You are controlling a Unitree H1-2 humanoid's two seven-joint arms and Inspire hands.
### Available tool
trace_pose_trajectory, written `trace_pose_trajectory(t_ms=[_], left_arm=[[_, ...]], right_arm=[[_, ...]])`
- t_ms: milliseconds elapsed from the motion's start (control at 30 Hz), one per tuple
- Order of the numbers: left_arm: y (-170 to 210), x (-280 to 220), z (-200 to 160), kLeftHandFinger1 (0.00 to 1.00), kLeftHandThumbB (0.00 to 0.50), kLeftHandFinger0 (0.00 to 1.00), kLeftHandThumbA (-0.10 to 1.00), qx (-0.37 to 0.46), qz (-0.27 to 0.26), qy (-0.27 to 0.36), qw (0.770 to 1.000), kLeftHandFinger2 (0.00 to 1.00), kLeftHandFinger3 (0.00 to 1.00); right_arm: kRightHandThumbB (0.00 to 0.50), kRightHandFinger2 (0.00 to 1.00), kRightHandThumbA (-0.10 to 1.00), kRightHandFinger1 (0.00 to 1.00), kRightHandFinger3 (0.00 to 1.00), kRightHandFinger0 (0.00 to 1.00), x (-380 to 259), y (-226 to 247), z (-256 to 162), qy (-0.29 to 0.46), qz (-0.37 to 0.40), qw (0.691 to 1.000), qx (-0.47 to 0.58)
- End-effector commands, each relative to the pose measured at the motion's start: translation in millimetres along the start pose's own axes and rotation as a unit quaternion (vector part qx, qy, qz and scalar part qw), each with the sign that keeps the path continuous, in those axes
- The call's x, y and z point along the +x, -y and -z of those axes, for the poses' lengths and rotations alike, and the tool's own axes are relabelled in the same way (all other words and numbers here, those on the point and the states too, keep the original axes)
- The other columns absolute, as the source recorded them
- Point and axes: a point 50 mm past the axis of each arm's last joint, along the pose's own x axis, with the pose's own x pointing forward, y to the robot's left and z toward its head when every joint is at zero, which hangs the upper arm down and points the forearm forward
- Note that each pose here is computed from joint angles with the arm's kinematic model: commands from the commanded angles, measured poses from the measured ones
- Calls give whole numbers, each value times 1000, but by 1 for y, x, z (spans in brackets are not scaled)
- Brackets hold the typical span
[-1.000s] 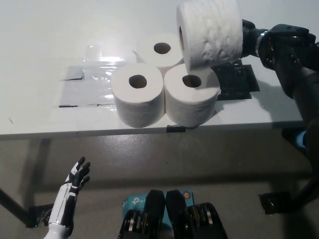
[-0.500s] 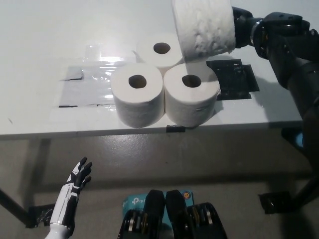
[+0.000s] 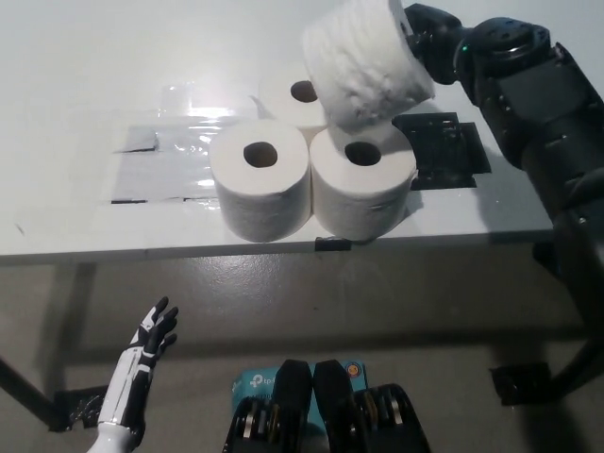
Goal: A few rolls of toilet paper are kept infront of the robot and the robot uses its right hand to lift one of the rolls and and places it on top of the other rolls to stack it.
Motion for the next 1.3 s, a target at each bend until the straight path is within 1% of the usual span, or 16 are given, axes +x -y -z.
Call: trace_pose_trajectory(t_ms=[0, 100, 167, 267, 400, 667, 700, 800, 833, 867, 900, 933, 967, 1000, 1133, 1267], left_arm=[[-4, 7, -15, 1000, 137, 1000, 1000, 4, 4, 35, 999, 1000, 1000], [-4, 8, -16, 1000, 138, 1000, 1000, 2, 4, 34, 999, 1000, 1000], [-3, 7, -16, 1000, 133, 1000, 1000, 1, 4, 34, 999, 1000, 1000], [-2, 7, -17, 1000, 125, 1000, 993, 0, 5, 34, 999, 1000, 1000], [-2, 7, -16, 1000, 125, 1000, 996, 5, 4, 32, 999, 1000, 1000], [-2, 9, -18, 1000, 110, 1000, 988, 0, 9, 38, 999, 1000, 1000], [-2, 9, -18, 1000, 110, 1000, 986, -1, 10, 38, 999, 1000, 1000], [-1, 9, -19, 1000, 116, 1000, 974, -3, 11, 38, 999, 1000, 1000], [-1, 10, -19, 1000, 118, 1000, 973, -2, 12, 37, 999, 1000, 1000], [-1, 10, -19, 1000, 118, 1000, 973, -1, 13, 37, 999, 1000, 1000], [-2, 11, -18, 1000, 124, 1000, 974, -1, 13, 38, 999, 1000, 1000], [-2, 10, -18, 1000, 125, 1000, 974, -1, 13, 38, 999, 1000, 1000], [-2, 10, -19, 1000, 132, 1000, 979, 4, 12, 37, 999, 1000, 1000], [-2, 11, -19, 1000, 131, 1000, 979, 4, 12, 36, 999, 1000, 1000], [-1, 14, -20, 1000, 131, 1000, 976, 3, 15, 40, 999, 1000, 1000], [0, 17, -21, 1000, 143, 1000, 990, 7, 19, 39, 999, 1000, 1000]], right_arm=[[39, 19, 849, 0, 62, 0, -9, 6, -61, 79, 42, 992, -86], [29, 86, 854, 22, 107, 0, -9, 5, -63, 77, 46, 990, -111], [16, 232, 841, 57, 158, 0, -9, 5, -63, 76, 48, 986, -137], [19, 493, 816, 164, 420, 0, -9, 2, -65, 75, 47, 984, -157], [22, 661, 760, 279, 655, 0, -8, -4, -67, 78, 47, 980, -178], [20, 727, 839, 324, 632, 0, -8, -10, -73, 76, 42, 955, -282], [34, 681, 882, 306, 548, 0, -8, -11, -74, 75, 36, 951, -296], [125, 431, 902, 186, 277, 24, -8, -11, -75, 72, 34, 951, -297], [213, 399, 871, 176, 324, 43, -8, -13, -76, 70, 37, 958, -275], [276, 445, 877, 247, 441, 159, -8, -13, -75, 70, 34, 960, -271], [294, 499, 895, 316, 584, 249, -8, -13, -75, 70, 21, 961, -266], [295, 529, 900, 340, 624, 267, -8, -13, -75, 70, 11, 962, -265], [339, 744, 902, 494, 895, 358, -9, -14, -76, 61, -1, 962, -265], [342, 1000, 881, 725, 1000, 587, -9, -14, -76, 59, -15, 962, -266], [329, 1000, 809, 988, 1000, 796, -11, -12, -78, 56, -40, 967, -247], [337, 1000, 790, 1000, 1000, 882, -12, -7, -78, 59, -46, 965, -252]])
